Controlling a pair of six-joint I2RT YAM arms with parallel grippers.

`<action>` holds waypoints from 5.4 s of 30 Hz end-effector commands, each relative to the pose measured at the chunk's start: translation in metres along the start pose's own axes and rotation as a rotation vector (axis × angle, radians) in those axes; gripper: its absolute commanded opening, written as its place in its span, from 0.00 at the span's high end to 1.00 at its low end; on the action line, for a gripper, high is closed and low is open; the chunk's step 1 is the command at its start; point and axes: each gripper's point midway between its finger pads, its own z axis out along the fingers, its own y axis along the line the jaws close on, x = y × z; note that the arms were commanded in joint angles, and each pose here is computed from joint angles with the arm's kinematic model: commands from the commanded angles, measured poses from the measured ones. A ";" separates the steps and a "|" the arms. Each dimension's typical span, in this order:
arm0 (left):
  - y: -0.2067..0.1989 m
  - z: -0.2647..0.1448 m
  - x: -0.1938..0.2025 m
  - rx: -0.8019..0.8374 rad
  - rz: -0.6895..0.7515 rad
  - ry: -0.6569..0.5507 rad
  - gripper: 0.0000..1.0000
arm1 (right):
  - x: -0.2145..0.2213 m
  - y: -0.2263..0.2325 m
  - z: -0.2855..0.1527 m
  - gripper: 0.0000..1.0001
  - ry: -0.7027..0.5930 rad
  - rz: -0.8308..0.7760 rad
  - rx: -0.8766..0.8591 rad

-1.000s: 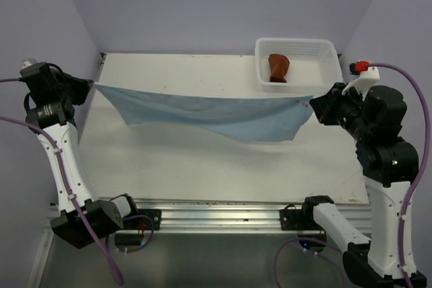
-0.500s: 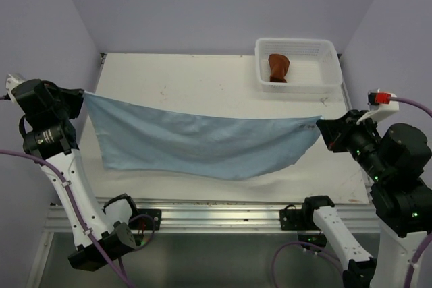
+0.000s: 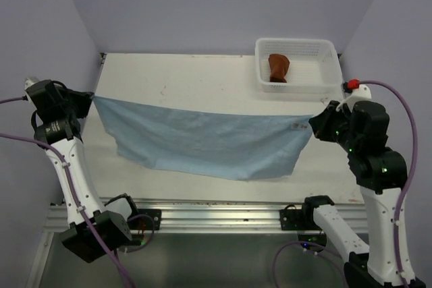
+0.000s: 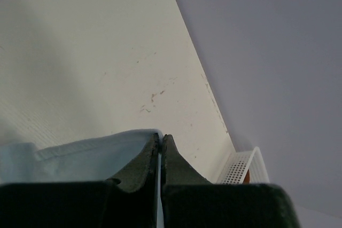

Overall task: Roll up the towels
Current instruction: Flatten the towel, then fold the towel

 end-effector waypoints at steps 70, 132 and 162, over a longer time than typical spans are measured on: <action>0.029 0.196 0.106 -0.079 0.215 0.240 1.00 | 0.057 -0.094 0.190 1.00 0.150 -0.044 0.407; 0.154 0.104 0.113 -0.284 0.294 0.252 1.00 | 0.163 -0.079 0.127 1.00 0.176 -0.152 0.161; 0.113 0.091 0.088 -0.173 0.408 0.199 0.62 | 0.153 -0.088 0.127 0.42 0.218 0.118 0.358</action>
